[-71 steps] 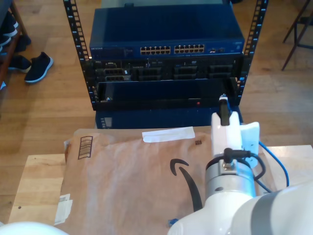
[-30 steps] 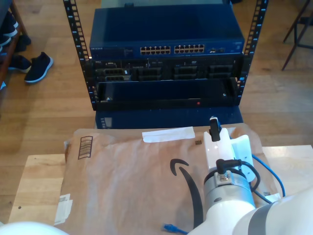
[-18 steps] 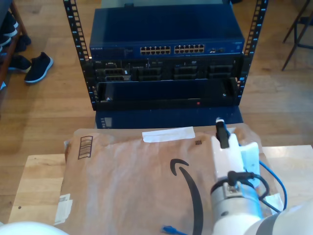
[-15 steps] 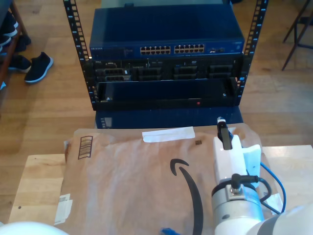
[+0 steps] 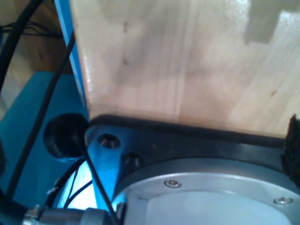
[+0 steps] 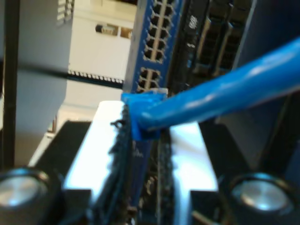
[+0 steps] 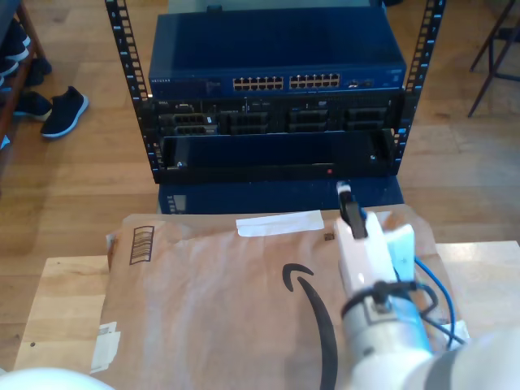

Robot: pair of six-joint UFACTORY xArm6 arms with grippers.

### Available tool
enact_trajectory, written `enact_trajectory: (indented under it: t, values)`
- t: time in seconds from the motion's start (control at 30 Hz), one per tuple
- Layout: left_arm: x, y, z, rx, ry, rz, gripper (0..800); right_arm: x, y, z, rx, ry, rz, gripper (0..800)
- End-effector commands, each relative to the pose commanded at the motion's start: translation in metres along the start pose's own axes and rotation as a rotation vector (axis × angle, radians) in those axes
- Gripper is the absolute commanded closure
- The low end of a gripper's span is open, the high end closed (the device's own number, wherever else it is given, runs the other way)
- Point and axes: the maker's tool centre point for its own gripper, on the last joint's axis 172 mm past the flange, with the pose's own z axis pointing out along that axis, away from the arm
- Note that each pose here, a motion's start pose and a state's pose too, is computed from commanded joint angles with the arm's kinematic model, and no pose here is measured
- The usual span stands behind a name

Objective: Grab the cable and plug it in

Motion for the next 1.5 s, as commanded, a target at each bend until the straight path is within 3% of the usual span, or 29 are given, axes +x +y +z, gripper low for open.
enact_trajectory:
  t: [0.13, 0.6, 0.7, 0.8, 1.03, 1.5]
  values:
    - [0.0, 0.0, 0.0, 0.0, 0.0, 0.0, 0, 0.003, -0.008, 0.028, 0.036, 0.0, 0.111, 800]
    - [0.0, 0.0, 0.0, 0.0, 0.0, 0.0, 0, 0.025, -0.025, 0.075, 0.083, 0.068, 0.173, 800]
    - [0.0, 0.0, 0.0, 0.0, 0.0, 0.0, 0, 0.032, -0.023, 0.09, 0.089, 0.086, 0.237, 800]
    - [0.0, 0.0, 0.0, 0.0, 0.0, 0.0, 0, 0.036, -0.017, 0.115, 0.101, 0.093, 0.225, 800]
    - [0.0, 0.0, 0.0, 0.0, 0.0, 0.0, 0, 0.016, -0.012, 0.16, 0.131, 0.084, 0.287, 800]
    - [0.0, 0.0, 0.0, -0.001, 0.0, -0.001, 0, 0.005, 0.02, 0.197, 0.124, 0.11, 0.283, 800]
